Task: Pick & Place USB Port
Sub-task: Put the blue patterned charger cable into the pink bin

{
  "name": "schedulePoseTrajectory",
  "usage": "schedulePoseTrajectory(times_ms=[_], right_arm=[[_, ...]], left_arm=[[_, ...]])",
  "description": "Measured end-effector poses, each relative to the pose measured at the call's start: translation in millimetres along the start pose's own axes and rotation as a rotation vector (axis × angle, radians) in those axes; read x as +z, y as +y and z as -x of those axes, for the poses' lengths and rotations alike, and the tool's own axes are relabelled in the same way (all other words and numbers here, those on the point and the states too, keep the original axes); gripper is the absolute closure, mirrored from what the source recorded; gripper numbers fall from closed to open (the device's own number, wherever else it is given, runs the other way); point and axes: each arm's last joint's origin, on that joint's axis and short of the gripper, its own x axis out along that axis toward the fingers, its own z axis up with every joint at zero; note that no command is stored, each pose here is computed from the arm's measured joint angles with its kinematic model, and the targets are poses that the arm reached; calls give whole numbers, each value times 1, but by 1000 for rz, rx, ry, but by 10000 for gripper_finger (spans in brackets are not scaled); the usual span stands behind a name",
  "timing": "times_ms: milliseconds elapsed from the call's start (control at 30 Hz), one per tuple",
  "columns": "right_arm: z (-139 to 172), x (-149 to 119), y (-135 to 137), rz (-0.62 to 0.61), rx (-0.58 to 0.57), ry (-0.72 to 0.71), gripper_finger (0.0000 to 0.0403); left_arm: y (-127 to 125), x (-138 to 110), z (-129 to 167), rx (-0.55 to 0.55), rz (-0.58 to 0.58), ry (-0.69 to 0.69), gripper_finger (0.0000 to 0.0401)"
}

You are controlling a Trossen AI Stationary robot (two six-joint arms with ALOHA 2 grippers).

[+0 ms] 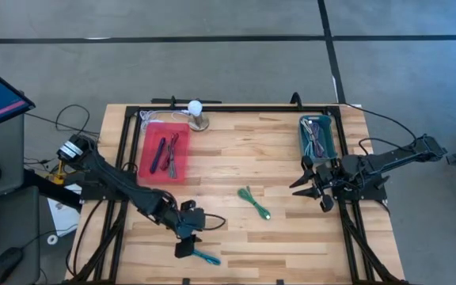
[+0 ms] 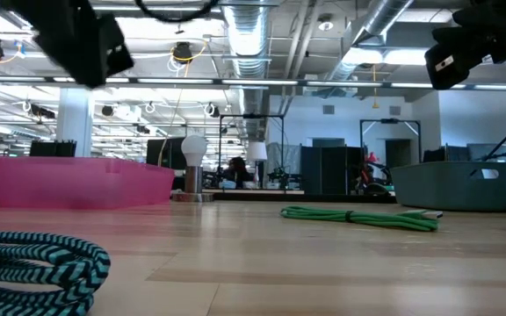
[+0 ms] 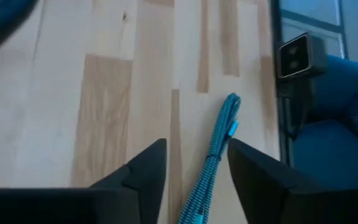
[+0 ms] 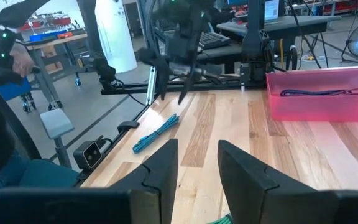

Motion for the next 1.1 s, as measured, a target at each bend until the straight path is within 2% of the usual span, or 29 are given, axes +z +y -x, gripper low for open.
schedulePoseTrajectory(times_ms=[167,333,500,633,800,967,1100], right_arm=[[0,0,0,0,0,0,296],[0,0,0,-1,0,0,296],[0,0,0,-2,0,0,296],[0,0,0,-2,1,0,296],[0,0,0,-2,2,1,296],[0,0,0,-2,3,0,296],[0,0,0,-2,3,1,296]], left_arm=[[-2,-13,-27,20,29,99,205],[-1,-24,-50,27,74,180,198],[0,-27,-59,35,143,201,198],[-2,-30,-67,-12,208,248,200],[-6,-36,-80,-73,213,290,203],[-6,-38,-85,-67,213,298,203],[-5,-39,-86,-43,202,285,225]])
